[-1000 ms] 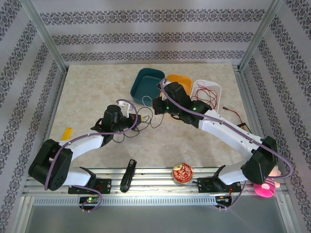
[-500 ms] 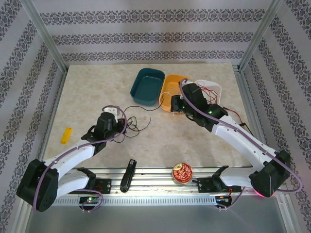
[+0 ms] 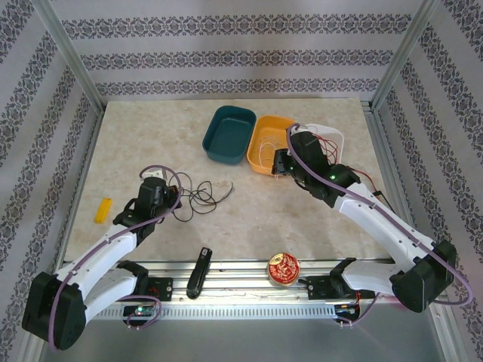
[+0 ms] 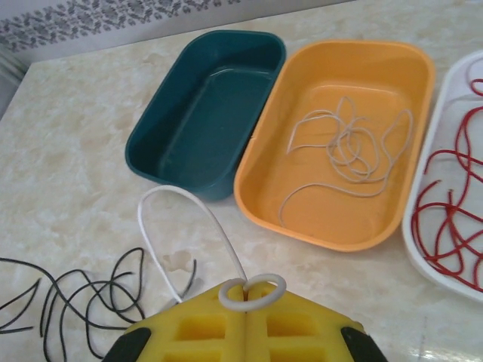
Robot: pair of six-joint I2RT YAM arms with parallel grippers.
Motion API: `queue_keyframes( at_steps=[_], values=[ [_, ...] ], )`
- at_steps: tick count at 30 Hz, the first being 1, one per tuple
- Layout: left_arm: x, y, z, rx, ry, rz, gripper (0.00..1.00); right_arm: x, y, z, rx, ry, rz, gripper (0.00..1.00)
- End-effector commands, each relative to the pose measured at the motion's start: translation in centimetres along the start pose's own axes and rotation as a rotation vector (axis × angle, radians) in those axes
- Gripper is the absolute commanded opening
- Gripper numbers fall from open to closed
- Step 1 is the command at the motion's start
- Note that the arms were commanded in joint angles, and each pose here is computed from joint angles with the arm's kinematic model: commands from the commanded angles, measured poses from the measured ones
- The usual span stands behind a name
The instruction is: Untangle the cables
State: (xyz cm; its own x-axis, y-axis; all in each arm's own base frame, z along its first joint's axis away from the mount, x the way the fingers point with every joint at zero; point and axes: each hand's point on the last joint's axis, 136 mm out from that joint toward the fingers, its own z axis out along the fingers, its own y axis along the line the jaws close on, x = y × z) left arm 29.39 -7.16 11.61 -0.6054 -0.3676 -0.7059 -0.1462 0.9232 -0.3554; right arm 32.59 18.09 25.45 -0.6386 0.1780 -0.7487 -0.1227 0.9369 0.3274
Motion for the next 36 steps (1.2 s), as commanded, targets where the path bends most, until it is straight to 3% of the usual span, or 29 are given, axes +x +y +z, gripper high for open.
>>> queue_keyframes(
  at_steps=[1, 8, 22, 36],
  values=[
    [-0.4, 1.8, -1.1, -0.067, -0.009, -0.023, 0.0, 0.0, -2.0, -0.7, 0.066, -0.013, 0.012, 0.0],
    [-1.5, 0.1, -2.2, 0.03, -0.048, 0.009, 0.0, 0.0, -2.6, 1.0, 0.083, 0.046, -0.001, 0.0],
    [-1.5, -1.3, -2.4, 0.108, -0.039, -0.012, 0.0, -2.9, -3.0, 10.3, 0.09, 0.136, -0.049, 0.0],
    [-1.5, -1.5, -2.3, 0.119, -0.042, -0.011, 0.0, -1.1, -6.3, 17.2, 0.11, 0.266, 0.004, 0.05]
  ],
)
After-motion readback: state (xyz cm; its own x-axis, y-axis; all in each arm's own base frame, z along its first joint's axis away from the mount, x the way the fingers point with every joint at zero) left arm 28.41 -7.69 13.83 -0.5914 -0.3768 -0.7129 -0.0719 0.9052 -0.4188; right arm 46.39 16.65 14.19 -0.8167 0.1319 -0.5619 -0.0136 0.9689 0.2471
